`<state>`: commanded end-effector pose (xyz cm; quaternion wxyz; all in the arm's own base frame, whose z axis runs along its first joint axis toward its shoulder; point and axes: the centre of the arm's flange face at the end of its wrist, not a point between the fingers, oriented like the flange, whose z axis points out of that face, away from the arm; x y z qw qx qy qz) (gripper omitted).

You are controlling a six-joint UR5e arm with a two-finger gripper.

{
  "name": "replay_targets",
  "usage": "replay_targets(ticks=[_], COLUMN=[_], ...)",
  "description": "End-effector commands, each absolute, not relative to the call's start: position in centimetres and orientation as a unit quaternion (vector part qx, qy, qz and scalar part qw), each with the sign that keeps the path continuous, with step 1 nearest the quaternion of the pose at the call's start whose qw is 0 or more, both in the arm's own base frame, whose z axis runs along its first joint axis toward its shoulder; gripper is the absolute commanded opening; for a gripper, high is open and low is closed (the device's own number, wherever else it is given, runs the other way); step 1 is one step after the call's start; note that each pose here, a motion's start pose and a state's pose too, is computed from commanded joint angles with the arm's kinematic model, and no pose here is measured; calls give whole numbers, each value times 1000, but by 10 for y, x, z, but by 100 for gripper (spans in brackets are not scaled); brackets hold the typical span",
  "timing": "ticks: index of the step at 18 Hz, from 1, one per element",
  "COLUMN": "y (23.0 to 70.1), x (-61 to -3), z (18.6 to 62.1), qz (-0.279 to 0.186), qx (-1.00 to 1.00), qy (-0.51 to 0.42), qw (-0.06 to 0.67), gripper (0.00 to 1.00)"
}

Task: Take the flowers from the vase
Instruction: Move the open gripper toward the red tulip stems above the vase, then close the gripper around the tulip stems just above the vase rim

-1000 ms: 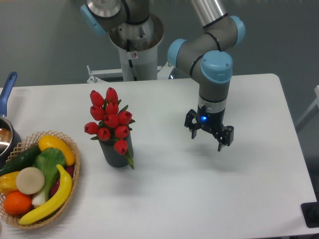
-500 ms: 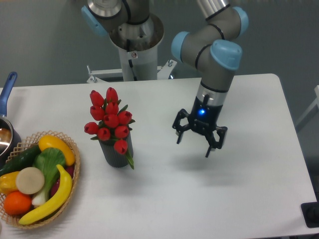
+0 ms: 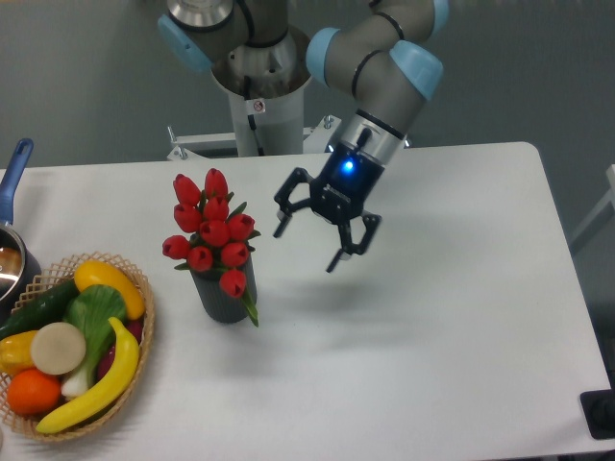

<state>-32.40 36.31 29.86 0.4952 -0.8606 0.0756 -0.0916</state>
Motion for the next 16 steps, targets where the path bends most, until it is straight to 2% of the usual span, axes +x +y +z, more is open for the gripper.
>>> replay_targets(ticks=[5,16], y=[372,417], x=[-311,-277], z=[309,292], qz=[-106,-152], qx=[-841,-835], qy=[87,134], qw=[523,512], gripper=[100,100])
